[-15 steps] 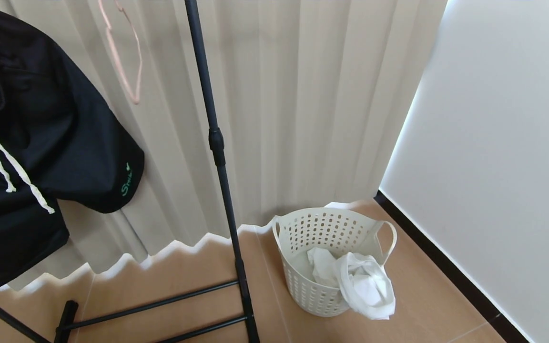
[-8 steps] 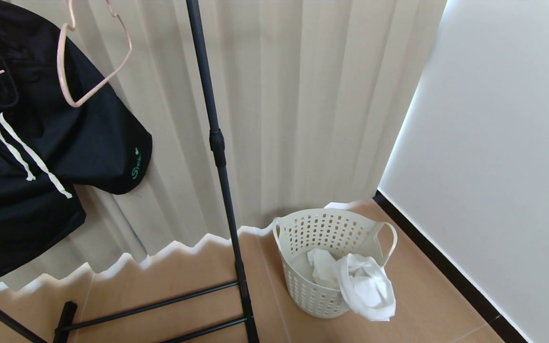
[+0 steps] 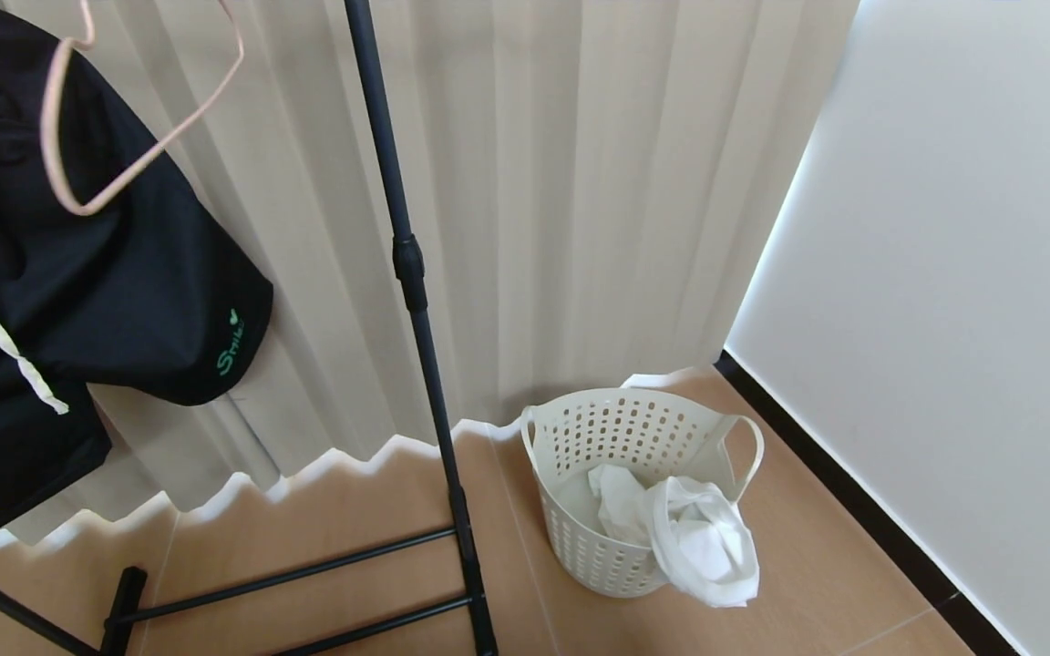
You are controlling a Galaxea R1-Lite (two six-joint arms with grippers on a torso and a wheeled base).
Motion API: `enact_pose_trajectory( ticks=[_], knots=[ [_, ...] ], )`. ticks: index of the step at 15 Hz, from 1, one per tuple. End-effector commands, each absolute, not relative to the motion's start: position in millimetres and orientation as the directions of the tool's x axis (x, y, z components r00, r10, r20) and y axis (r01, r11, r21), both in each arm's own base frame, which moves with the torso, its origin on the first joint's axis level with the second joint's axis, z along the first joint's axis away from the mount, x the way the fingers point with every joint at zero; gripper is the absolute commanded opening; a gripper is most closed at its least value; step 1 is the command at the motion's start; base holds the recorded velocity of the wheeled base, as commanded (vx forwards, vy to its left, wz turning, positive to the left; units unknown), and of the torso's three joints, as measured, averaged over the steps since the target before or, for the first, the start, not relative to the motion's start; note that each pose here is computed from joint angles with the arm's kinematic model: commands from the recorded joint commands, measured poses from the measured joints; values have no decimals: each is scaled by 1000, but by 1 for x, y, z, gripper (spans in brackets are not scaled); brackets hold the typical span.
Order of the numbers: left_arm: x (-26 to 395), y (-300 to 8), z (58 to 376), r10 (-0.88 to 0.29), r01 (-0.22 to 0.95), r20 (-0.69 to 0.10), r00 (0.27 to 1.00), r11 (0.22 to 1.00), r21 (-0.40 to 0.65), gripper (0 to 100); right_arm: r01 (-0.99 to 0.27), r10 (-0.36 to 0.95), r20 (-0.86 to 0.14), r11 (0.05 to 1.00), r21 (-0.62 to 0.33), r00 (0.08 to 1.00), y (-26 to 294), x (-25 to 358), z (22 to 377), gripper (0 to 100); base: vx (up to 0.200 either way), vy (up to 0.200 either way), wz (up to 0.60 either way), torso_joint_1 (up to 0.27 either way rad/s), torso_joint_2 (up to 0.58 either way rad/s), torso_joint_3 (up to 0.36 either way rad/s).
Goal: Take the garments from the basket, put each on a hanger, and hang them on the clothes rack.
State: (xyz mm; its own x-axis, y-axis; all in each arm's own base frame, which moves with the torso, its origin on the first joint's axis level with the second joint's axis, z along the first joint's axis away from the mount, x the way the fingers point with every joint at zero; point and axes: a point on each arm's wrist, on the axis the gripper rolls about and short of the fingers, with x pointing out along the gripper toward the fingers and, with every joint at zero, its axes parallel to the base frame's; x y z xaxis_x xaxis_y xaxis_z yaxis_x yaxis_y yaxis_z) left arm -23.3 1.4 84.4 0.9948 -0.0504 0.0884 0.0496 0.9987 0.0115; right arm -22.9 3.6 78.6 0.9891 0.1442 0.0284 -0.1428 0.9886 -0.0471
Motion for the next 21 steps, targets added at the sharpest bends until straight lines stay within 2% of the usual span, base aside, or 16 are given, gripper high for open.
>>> enact_pose_trajectory(
  ticks=[1, 4, 10, 21],
  knots=[
    [-23, 1, 84, -50, 50, 87, 995, 999, 12, 100, -144, 145, 27, 988, -47, 989, 4, -23, 79, 100, 0, 0, 0, 2, 7, -183],
    [-23, 1, 84, -49, 48, 87, 995, 999, 13, 100, -144, 145, 27, 988, -47, 989, 4, -23, 79, 100, 0, 0, 0, 1, 17, -178],
    [-23, 1, 84, -49, 48, 86, 995, 999, 12, 100, -144, 145, 26, 988, -47, 989, 4, -23, 79, 100, 0, 0, 0, -4, 89, 31],
    [-23, 1, 84, -49, 48, 86, 995, 999, 12, 100, -142, 144, 30, 989, -46, 989, 4, -23, 79, 100, 0, 0, 0, 2, 6, -184]
  ],
)
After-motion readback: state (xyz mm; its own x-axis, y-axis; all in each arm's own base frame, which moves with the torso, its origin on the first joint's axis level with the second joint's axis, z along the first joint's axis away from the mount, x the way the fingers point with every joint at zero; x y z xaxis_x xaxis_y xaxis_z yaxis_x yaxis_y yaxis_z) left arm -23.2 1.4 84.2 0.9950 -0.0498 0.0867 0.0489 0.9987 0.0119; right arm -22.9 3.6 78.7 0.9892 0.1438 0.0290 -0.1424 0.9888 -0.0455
